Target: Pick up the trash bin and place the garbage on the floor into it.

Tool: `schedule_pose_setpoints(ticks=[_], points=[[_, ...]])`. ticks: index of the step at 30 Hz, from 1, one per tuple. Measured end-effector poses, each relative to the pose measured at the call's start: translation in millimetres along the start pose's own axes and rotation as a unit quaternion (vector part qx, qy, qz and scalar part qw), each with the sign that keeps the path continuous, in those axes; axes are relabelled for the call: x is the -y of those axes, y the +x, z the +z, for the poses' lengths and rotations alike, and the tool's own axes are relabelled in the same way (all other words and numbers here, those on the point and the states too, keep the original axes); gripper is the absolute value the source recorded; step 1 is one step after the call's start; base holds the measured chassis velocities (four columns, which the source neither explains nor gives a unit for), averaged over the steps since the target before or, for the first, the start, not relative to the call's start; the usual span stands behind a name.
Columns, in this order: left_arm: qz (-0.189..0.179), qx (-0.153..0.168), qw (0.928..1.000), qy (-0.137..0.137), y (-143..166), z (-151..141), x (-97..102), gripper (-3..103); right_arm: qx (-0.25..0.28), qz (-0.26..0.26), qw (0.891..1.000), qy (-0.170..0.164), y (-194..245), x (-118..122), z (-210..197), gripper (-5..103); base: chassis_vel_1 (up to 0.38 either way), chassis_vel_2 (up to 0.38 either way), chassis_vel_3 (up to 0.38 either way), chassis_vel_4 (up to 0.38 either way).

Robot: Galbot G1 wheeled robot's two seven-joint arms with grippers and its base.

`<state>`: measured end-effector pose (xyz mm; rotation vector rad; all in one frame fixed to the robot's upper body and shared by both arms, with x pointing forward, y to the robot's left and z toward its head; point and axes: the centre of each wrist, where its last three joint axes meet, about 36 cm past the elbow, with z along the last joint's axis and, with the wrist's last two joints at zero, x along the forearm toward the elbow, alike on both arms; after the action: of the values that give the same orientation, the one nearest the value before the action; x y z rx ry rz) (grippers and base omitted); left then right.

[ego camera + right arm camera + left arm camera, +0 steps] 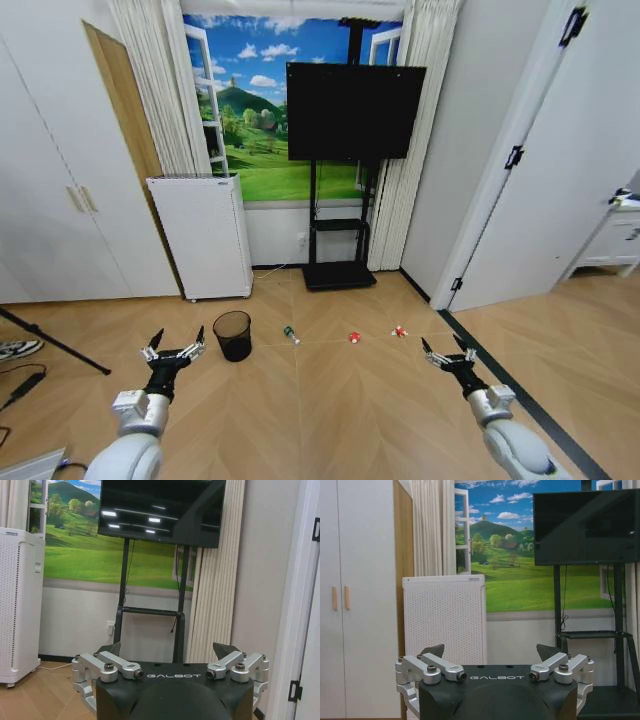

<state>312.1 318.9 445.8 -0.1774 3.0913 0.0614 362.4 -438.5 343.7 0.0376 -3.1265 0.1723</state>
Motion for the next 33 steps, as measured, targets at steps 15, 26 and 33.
schedule_pose_setpoints(ticks=[15, 26, 33], points=[[-0.003, -0.007, 1.0000, 0.002, -1.7, 4.8, 0.2, 100, -0.006, 0.004, 1.000, -0.002, -4.5, -0.4, 6.3, 100, -0.155, 0.189, 0.172, -0.195], [-0.005, -0.010, 0.9999, 0.006, -2.0, 8.1, 2.5, 100, -0.007, -0.002, 1.000, 0.000, -5.5, -0.1, 7.7, 100, -0.317, 0.323, 0.323, -0.318], [-0.006, -0.011, 0.9999, 0.006, -2.6, 9.8, 2.1, 100, -0.008, -0.002, 1.000, 0.001, -6.1, 0.8, 8.6, 100, -0.356, 0.375, 0.356, -0.369]])
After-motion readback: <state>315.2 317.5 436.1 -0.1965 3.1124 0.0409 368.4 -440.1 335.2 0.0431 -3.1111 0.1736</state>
